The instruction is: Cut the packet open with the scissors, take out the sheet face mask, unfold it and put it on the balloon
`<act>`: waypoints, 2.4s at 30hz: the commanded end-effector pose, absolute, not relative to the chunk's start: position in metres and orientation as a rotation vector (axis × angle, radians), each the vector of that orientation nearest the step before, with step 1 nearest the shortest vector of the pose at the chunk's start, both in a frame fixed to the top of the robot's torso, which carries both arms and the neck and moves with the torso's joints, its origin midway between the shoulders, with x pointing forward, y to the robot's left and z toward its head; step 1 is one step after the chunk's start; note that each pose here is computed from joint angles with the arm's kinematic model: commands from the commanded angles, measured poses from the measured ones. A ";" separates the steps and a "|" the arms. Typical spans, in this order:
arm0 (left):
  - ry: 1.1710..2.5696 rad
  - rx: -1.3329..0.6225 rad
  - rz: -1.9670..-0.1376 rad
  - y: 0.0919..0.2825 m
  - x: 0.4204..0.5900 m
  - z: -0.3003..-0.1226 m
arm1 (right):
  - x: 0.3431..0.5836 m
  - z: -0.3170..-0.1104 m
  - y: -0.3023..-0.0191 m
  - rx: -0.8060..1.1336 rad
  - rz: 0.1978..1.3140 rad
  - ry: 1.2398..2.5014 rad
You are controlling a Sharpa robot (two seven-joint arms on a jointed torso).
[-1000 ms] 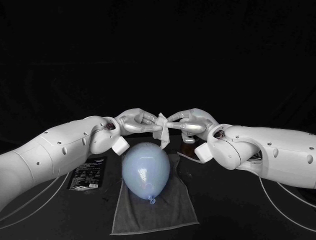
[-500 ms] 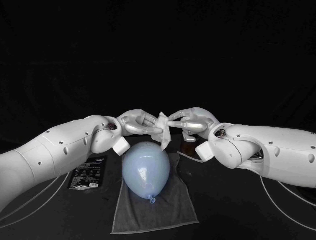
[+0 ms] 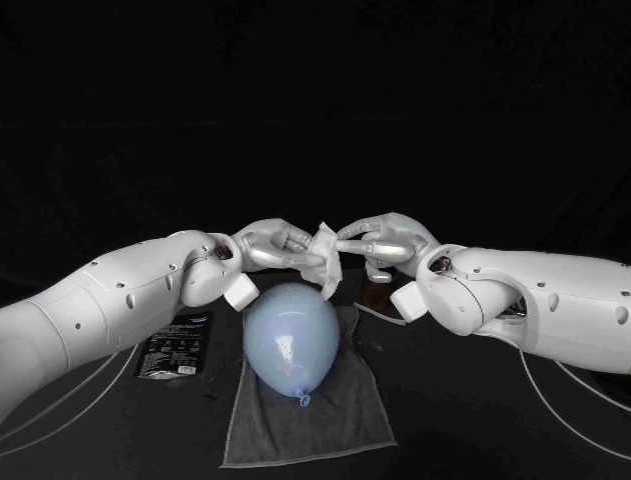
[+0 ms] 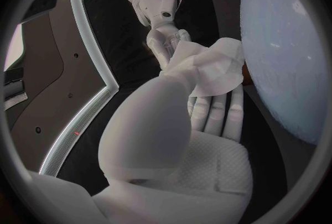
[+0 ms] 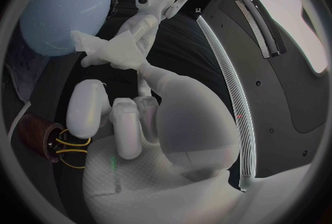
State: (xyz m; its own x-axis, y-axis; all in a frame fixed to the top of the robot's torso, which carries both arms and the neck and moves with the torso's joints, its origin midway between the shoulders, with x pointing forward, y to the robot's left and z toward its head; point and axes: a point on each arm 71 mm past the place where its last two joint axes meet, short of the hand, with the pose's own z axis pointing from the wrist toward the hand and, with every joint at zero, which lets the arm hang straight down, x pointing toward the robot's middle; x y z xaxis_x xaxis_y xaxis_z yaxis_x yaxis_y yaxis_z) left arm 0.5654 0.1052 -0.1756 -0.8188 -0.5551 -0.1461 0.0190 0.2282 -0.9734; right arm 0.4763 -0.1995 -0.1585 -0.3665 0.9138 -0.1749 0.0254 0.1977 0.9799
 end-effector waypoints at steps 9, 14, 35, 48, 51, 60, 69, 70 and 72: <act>2.009 -0.542 -1.695 0.104 0.566 -0.172 | 0.477 -0.157 -0.199 0.890 1.309 1.609; 2.014 -0.544 -1.706 0.105 0.565 -0.172 | 0.479 -0.157 -0.202 0.898 1.302 1.602; 2.035 -0.567 -1.803 0.108 0.561 -0.171 | 0.496 -0.162 -0.218 0.974 1.245 1.629; 2.023 -0.592 -1.818 0.108 0.561 -0.170 | 0.499 -0.166 -0.219 0.985 1.251 1.696; 2.021 -0.596 -1.820 0.109 0.561 -0.170 | 0.501 -0.166 -0.223 0.992 1.237 1.687; 2.021 -0.604 -1.812 0.111 0.561 -0.170 | 0.502 -0.153 -0.231 0.720 1.115 1.546; 1.990 -0.638 -1.761 0.113 0.564 -0.170 | 0.473 -0.127 -0.206 0.253 1.036 1.374; 1.987 -0.640 -1.757 0.113 0.564 -0.170 | 0.470 -0.125 -0.202 0.204 1.024 1.362; 1.984 -0.643 -1.752 0.113 0.564 -0.170 | 0.466 -0.123 -0.197 0.145 1.005 1.345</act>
